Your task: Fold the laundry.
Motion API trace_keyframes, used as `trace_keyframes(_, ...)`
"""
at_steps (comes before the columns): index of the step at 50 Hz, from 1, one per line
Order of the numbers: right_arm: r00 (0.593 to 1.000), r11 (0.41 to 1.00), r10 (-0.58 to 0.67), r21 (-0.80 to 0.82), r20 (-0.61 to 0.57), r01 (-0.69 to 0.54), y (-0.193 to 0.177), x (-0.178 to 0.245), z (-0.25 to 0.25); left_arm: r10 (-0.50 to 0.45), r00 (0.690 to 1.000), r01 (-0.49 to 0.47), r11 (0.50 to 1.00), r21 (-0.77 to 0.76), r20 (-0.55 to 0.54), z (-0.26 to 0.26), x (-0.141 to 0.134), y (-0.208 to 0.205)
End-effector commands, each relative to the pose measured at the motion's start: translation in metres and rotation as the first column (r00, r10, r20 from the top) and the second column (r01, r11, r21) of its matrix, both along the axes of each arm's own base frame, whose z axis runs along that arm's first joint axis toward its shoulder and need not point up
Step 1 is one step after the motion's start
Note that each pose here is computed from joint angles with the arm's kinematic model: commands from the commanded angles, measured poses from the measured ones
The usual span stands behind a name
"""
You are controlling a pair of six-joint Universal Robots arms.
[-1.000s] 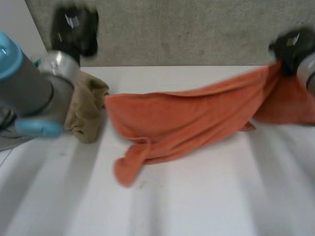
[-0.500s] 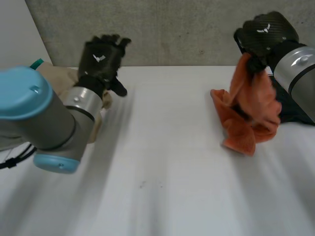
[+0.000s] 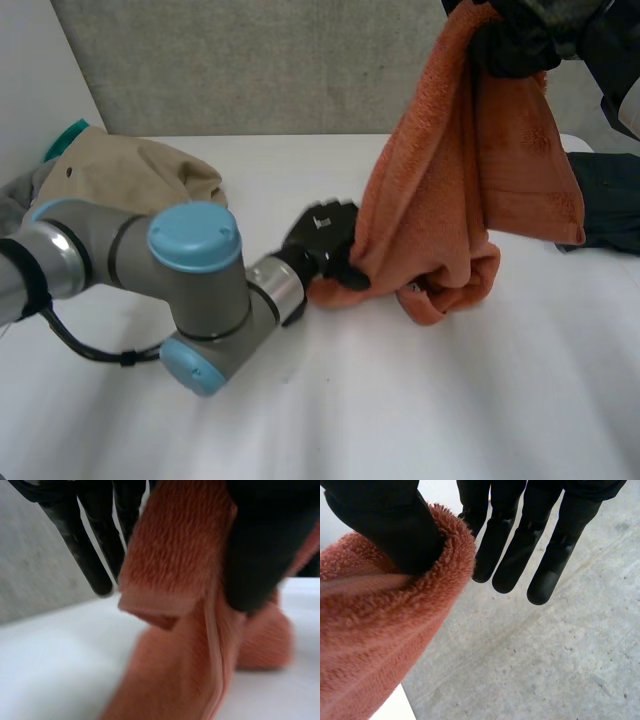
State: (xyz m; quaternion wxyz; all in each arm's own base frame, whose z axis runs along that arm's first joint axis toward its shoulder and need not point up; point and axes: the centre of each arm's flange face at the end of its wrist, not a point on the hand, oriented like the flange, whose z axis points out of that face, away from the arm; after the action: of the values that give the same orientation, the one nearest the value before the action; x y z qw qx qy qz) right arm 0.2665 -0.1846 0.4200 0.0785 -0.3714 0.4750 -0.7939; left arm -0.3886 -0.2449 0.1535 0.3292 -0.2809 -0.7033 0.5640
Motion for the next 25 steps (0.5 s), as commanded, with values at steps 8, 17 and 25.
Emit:
trace_keyframes(8,0.965,0.962,-0.226,0.123,-0.135,0.243,-0.063,-0.029,-0.043,0.368,0.929,-0.359,0.921,-0.153,0.038,0.078,0.087,-0.032)
trace_keyframes(17,0.921,0.91,-0.232,0.264,-0.314,0.319,-0.077,-0.041,-0.094,0.285,0.949,-0.243,0.933,-0.266,0.135,0.103,0.112,0.016)
trace_keyframes(25,0.908,0.828,-0.143,0.456,-0.393,0.328,-0.091,-0.033,-0.172,0.254,0.936,-0.22,0.962,-0.159,0.243,0.049,0.111,0.01)
